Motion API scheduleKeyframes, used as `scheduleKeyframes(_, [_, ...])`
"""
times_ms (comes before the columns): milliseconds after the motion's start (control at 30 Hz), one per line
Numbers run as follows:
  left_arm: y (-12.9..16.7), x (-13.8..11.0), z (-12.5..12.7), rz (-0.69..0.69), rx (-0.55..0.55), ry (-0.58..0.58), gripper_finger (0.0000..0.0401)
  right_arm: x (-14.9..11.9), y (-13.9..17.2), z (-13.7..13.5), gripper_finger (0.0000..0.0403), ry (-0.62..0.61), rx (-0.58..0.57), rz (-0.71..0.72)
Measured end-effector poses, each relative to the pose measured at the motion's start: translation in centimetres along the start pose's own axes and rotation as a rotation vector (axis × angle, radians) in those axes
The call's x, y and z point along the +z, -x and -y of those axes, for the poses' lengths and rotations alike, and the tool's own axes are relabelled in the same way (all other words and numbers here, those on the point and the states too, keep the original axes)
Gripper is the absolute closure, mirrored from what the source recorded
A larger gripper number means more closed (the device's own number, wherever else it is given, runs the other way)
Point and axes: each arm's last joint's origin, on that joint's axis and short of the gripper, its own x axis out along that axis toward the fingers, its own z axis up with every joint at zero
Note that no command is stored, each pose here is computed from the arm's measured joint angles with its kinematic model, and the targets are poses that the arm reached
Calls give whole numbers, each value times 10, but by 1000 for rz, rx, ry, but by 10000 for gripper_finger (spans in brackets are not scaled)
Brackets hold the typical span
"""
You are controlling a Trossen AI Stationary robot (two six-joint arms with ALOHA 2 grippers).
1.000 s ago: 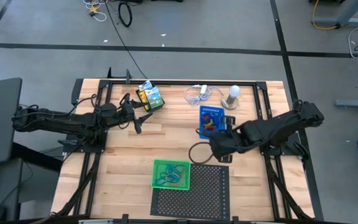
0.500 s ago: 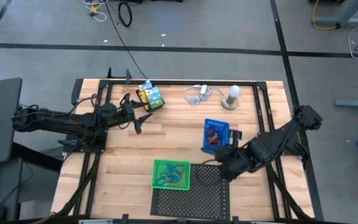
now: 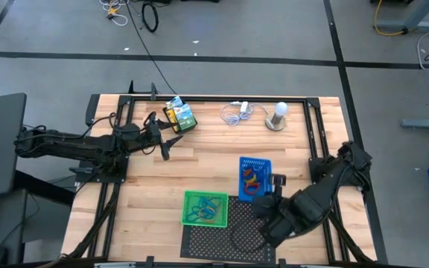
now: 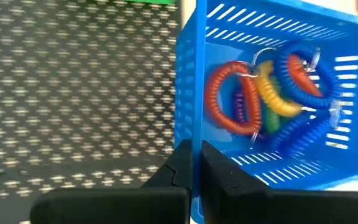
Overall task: Pick & Place Office Desk Supplies
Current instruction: Put the blue bin on the shelf
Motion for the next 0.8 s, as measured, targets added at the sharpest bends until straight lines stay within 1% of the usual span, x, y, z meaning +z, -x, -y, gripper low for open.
scheduleKeyframes(133, [0, 0, 0, -1, 0, -9, 143, -1, 3, -15, 394, -23, 30, -2])
scheduleKeyframes(433, [0, -1, 0, -8, -1, -15, 143, -15, 1, -41, 394, -72, 56, -46])
scheduleKeyframes(667, [0, -1, 0, -15, -1, -30, 143, -24, 5, -52, 394, -58, 68, -42])
scheduleKeyframes(800, [0, -1, 0, -15, 2, -44, 143, -29, 8, -56, 394, -18, 78, -40])
